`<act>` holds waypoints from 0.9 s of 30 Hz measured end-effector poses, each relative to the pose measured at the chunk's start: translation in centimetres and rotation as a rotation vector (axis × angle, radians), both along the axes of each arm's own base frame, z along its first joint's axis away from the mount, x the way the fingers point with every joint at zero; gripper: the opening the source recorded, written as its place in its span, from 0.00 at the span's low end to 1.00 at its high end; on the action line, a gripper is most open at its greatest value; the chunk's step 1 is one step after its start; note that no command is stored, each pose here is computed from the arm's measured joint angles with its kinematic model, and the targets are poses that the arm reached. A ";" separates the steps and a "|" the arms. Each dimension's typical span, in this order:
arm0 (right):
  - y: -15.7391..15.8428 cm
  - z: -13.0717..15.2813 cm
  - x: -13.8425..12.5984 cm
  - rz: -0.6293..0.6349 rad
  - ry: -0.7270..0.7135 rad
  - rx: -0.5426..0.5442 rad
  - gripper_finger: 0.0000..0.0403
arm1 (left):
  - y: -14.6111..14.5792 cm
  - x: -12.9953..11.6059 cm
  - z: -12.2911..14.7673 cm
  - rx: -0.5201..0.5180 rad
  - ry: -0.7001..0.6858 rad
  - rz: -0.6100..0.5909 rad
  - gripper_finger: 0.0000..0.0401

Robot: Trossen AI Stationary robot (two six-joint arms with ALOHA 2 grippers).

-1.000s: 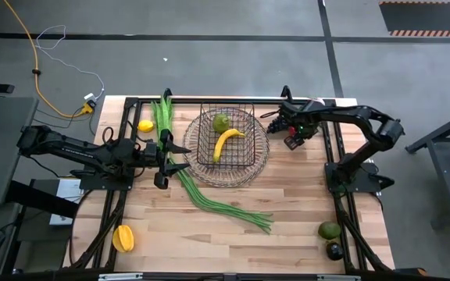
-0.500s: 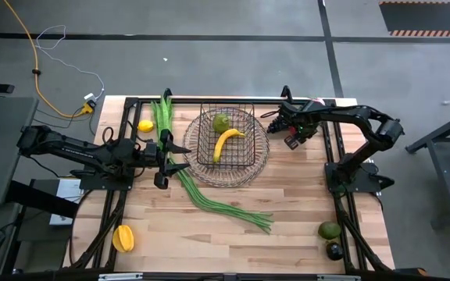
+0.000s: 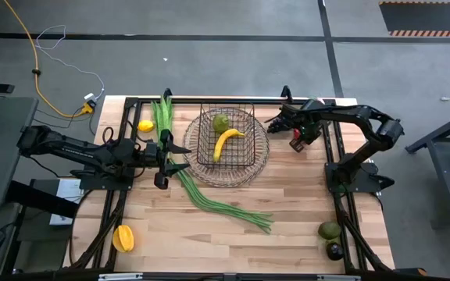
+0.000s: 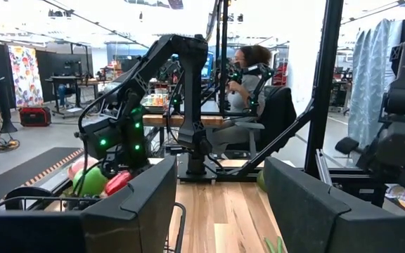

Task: Build produce basket
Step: Put the red bell pepper into the black mesh basket

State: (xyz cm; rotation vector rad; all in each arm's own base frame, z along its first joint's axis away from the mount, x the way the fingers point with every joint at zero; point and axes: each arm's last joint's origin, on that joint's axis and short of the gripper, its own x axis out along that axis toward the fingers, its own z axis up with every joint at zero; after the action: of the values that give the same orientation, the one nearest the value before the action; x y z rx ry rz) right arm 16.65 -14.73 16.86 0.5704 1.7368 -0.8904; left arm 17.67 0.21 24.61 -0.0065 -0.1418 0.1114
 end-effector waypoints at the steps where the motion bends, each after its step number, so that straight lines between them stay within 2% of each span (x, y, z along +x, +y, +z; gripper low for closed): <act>1: 0.3 0.5 -0.1 0.001 0.015 0.010 0.01 | 0.0 0.0 0.0 0.000 0.000 0.000 0.50; 6: 2.4 4.0 -0.2 0.027 0.009 -0.013 0.01 | 0.0 0.0 0.0 0.000 0.000 0.000 0.50; 10: 4.9 7.5 -0.6 0.038 -0.107 -0.113 0.01 | 0.0 0.0 0.0 0.000 0.000 0.000 0.50; 14: 7.6 10.3 -1.1 0.053 -0.348 -0.313 0.00 | 0.0 0.0 0.0 0.000 0.000 0.000 0.50; 19: 10.3 11.9 -1.4 0.109 -0.716 -0.558 0.00 | 0.0 0.0 0.0 0.000 0.000 0.000 0.50; 23: 11.6 11.8 -0.4 0.198 -0.967 -0.691 0.00 | 0.0 0.0 0.0 0.000 0.000 0.000 0.50; 27: 12.2 10.5 1.1 0.295 -1.159 -0.772 0.00 | 0.0 0.0 0.0 0.000 0.000 0.000 0.50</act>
State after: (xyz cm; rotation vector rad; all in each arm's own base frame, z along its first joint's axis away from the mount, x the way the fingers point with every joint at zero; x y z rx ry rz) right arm 17.80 -2.55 27.40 0.1930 0.3507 -0.7017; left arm 17.67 0.21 24.61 -0.0061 -0.1417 0.1116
